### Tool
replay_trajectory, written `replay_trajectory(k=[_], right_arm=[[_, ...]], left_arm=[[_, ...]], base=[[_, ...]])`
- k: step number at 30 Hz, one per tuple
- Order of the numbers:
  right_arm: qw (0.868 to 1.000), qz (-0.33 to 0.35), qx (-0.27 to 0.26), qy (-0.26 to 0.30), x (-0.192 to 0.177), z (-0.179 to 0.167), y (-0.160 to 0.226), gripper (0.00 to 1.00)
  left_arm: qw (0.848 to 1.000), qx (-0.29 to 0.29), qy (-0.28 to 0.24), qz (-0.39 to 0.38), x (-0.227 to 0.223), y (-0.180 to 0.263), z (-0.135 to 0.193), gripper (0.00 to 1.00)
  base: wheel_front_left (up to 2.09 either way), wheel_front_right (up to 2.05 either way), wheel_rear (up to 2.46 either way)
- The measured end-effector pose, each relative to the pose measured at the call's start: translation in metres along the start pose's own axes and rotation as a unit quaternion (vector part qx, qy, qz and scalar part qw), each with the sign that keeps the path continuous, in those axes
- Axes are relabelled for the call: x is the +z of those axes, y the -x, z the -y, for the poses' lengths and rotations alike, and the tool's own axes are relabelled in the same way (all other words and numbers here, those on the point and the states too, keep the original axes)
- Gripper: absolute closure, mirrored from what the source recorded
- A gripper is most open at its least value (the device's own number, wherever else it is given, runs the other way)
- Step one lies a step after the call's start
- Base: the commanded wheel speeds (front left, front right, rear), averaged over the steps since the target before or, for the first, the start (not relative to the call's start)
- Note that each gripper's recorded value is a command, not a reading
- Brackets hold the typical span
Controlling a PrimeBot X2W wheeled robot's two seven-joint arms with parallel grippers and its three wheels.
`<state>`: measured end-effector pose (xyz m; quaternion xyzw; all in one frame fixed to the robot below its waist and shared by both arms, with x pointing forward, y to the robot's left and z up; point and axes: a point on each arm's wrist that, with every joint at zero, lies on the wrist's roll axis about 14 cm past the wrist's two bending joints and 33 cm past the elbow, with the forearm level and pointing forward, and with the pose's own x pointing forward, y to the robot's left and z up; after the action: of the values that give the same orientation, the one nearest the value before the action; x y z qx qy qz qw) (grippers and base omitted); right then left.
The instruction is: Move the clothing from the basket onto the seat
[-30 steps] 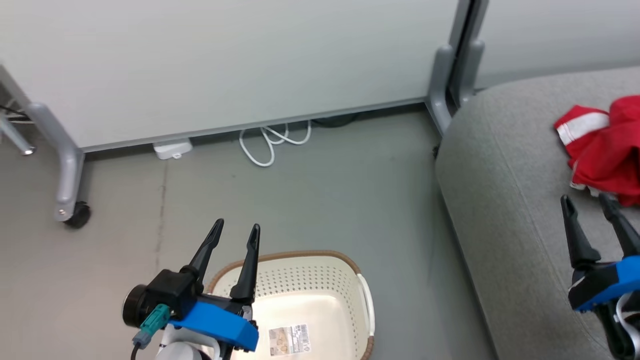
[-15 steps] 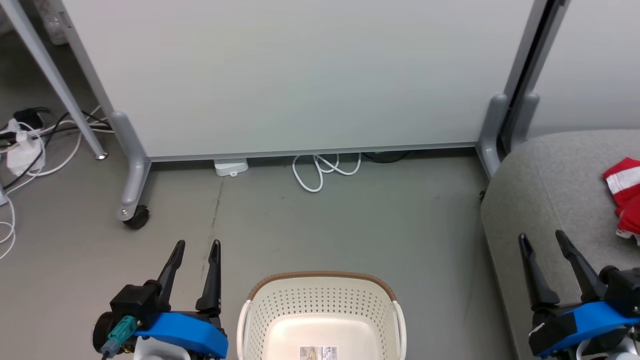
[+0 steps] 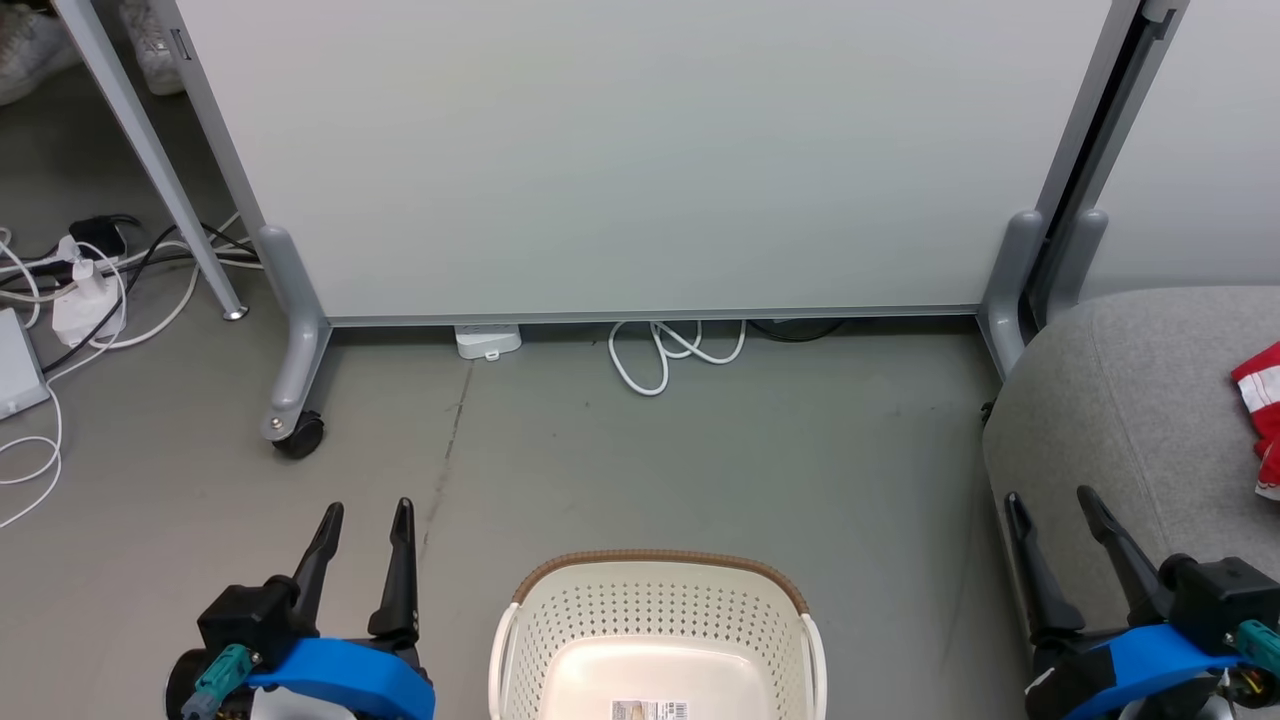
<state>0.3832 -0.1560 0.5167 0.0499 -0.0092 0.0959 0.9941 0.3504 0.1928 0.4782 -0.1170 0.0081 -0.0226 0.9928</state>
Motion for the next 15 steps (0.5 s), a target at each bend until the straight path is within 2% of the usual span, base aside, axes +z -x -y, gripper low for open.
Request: replay_trajectory(k=[15], right_arm=[[1.000,-0.005,-0.020,-0.007,-0.0041,0.0097,0.0050,0.00]], left_arm=[[1.000,-0.011,0.004,-0.015,-0.0102,-0.0012,0.0081,0.00]], base=[[0.00,0.00,0.00]])
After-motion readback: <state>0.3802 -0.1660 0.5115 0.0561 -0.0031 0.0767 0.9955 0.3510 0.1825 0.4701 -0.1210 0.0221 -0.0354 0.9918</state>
